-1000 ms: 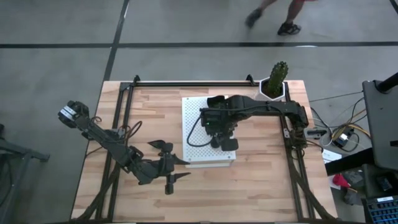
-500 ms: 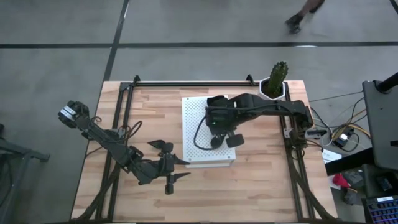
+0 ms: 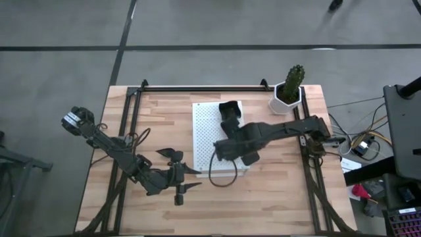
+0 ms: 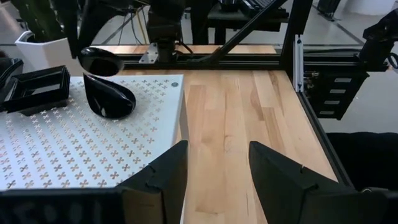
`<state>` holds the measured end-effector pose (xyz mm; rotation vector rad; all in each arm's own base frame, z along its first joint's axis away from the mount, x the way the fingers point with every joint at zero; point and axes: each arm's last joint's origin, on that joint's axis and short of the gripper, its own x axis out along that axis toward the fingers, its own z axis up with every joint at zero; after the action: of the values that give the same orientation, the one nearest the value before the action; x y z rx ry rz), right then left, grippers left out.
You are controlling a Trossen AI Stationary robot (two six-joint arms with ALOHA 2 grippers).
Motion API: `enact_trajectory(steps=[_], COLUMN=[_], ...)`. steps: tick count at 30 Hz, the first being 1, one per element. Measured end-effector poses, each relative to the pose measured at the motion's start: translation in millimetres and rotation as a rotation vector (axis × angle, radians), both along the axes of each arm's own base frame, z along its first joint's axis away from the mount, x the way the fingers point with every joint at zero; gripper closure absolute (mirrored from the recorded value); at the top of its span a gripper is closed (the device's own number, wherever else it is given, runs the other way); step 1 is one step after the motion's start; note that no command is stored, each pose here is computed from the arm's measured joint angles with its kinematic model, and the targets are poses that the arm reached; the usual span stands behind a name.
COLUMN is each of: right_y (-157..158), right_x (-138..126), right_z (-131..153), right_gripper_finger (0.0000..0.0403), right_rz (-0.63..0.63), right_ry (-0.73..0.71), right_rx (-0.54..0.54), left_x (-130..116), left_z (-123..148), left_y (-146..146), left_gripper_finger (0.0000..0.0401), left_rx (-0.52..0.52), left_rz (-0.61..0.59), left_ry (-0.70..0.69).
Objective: Pick & Place Mini shaped plates
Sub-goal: Stack the black drop-shaped plate on top of the black drop-shaped plate on the shelf
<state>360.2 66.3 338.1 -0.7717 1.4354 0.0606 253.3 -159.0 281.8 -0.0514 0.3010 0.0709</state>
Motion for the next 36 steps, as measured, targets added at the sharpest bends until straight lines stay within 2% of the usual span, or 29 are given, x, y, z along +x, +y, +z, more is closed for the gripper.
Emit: enact_trajectory(steps=[5, 10, 16, 23, 28, 36], right_y=[14.7, 26.5, 37.0, 39.8, 41.6, 43.1], right_x=[-2.5, -4.9, -2.7, -1.9, -2.2, -2.8], right_z=[0.7, 2.5, 1.3, -12.8, -24.5, -31.5], right_gripper_finger=[0.0394, 0.0394, 0.0394, 0.0394, 0.0394, 0.0394], right_rz=[0.036, 0.067, 0.089, 0.139, 0.165, 0.176], right_ry=[-0.018, -0.053, -0.099, -0.05, -0.021, -0.002], right_rx=[-0.038, -0.148, -0.135, -0.154, -0.217, -0.224], left_x=[0.3, 0.3, 0.4, 0.5, 0.4, 0.3], left_z=[0.1, 0.1, 0.0, -0.1, -0.2, -0.7], left_y=[0.5, 0.5, 0.4, 0.4, 0.4, 0.5], left_gripper_finger=[0.0229, 0.0229, 0.0229, 0.0229, 0.0229, 0.0229], left_rx=[0.007, 0.007, 0.004, 0.004, 0.003, 0.01], left_rz=[-0.001, 0.0, 0.0, 0.0, 0.001, -0.001], left_ry=[0.0, -0.001, -0.001, 0.0, 0.0, 0.002])
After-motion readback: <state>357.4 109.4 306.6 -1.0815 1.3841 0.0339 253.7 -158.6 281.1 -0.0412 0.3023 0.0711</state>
